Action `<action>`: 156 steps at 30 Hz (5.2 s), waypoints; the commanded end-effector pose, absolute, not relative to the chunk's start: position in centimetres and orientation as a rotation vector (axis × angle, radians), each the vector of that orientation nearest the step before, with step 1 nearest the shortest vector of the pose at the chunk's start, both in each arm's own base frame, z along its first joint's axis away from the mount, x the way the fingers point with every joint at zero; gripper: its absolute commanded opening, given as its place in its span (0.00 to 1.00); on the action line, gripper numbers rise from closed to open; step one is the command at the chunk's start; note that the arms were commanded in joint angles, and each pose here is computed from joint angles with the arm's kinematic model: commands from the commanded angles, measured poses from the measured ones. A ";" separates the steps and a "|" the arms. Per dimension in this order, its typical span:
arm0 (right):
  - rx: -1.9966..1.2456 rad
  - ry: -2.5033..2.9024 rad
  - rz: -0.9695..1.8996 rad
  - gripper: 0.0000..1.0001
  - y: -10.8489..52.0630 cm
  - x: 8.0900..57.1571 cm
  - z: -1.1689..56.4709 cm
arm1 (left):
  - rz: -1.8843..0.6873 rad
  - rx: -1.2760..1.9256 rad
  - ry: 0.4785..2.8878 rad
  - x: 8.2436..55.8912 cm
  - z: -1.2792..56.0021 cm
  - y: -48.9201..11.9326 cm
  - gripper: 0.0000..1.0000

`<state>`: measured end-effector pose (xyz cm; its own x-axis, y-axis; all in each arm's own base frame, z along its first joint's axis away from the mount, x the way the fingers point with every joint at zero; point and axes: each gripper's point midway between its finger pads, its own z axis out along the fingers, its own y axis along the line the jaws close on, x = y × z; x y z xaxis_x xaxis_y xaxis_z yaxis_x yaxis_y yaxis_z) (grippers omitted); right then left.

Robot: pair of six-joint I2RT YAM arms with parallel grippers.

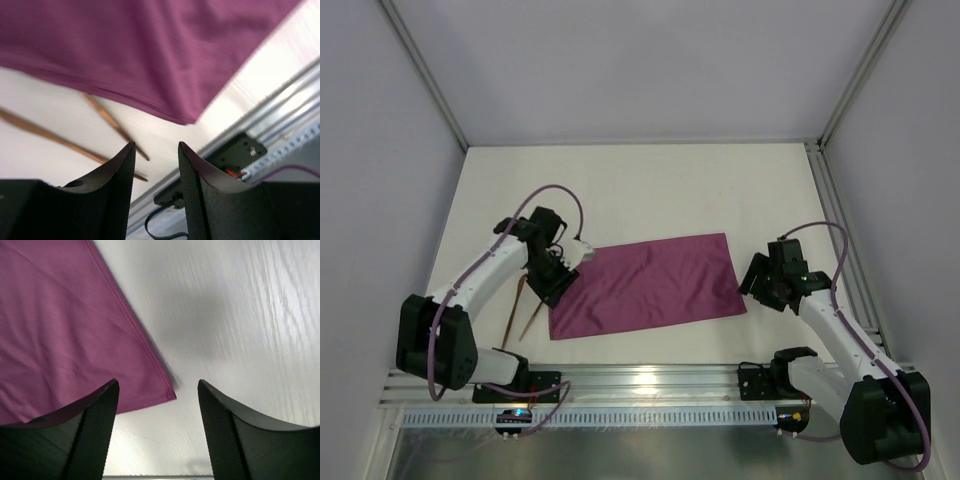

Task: Fold the napkin into a case and place the utensils inside
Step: Fold and flatten the napkin at the center of the board, then move the rectangle-folded napkin to the center of the board, then pick up the rectangle-folded napkin from the center of the board.

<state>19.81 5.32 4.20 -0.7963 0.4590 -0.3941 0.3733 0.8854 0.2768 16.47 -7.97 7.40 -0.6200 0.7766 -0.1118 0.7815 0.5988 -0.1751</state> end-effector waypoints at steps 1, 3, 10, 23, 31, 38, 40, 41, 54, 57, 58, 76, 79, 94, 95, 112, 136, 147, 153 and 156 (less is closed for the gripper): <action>0.549 2.428 0.221 0.69 4.7 24.2 9.1 | -0.199 1.064 2.713 22.1 10.4 -6.9 0.42; 0.506 2.385 0.240 0.73 5.1 26.7 10.3 | -0.167 0.934 2.655 25.5 11.3 -6.8 0.46; 0.312 2.389 0.287 0.71 6.9 33.9 9.5 | -0.168 0.600 2.633 33.6 10.3 -6.4 0.51; 0.247 2.445 0.495 0.61 9.5 38.6 3.8 | -0.448 0.467 2.748 35.7 4.6 -6.1 0.51; 0.247 2.438 0.474 0.47 9.3 39.3 2.5 | -0.471 0.485 2.753 35.5 3.1 -6.3 0.41; 0.245 2.442 0.494 0.41 9.5 38.5 2.5 | -0.577 0.564 2.783 33.7 3.1 -7.1 0.27; 0.241 2.440 0.507 0.41 9.7 38.5 2.7 | -0.572 0.585 2.794 32.9 3.5 -6.9 0.31; 0.243 2.440 0.506 0.41 9.6 38.5 2.7 | -0.566 0.604 2.791 32.7 3.7 -6.8 0.34; 0.238 2.449 0.484 0.40 9.3 38.6 2.8 | -0.503 0.512 2.774 32.6 5.8 -4.5 0.41; 0.231 2.462 0.492 0.40 9.7 38.5 2.5 | -0.472 0.517 2.816 32.1 4.3 -3.9 0.40; 0.225 2.465 0.485 0.39 9.7 38.5 2.5 | -0.465 0.509 2.828 32.0 3.7 -3.8 0.40; 0.237 2.484 0.456 0.04 9.6 38.9 2.5 | -0.624 0.533 2.747 33.8 3.1 -6.4 0.00; 0.275 2.485 0.362 0.03 8.3 39.1 2.7 | -0.619 0.599 2.716 34.1 3.3 -8.2 0.00; 0.528 2.423 0.167 0.03 0.4 42.3 4.6 | -0.450 0.618 2.550 42.1 5.8 -12.1 0.00; 0.532 2.427 0.165 0.03 0.2 42.6 4.4 | -0.446 0.641 2.542 42.4 5.9 -12.7 0.00; 0.619 2.377 0.018 0.62 -2.1 38.9 8.7 | -0.342 0.652 2.470 41.5 10.6 -12.0 0.54; 0.783 2.548 -0.033 0.45 -1.5 24.9 2.3 | -0.234 1.380 2.389 25.0 4.0 -15.3 0.48; 0.817 2.566 0.022 0.50 -0.6 24.4 0.9 | -0.175 1.301 2.458 26.2 2.4 -15.2 0.41; 0.822 2.572 0.087 0.40 0.2 24.4 0.7 | -0.190 1.295 2.488 25.9 1.8 -15.2 0.34; 0.818 2.575 0.129 0.39 0.8 24.2 0.4 | -0.189 1.293 2.496 25.8 1.7 -15.1 0.33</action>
<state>25.32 -0.43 1.56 -0.7222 0.5412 -0.4308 0.5237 0.8347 0.1704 25.13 -14.71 1.64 -0.5320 0.7822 -0.3241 0.8226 0.5682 0.0210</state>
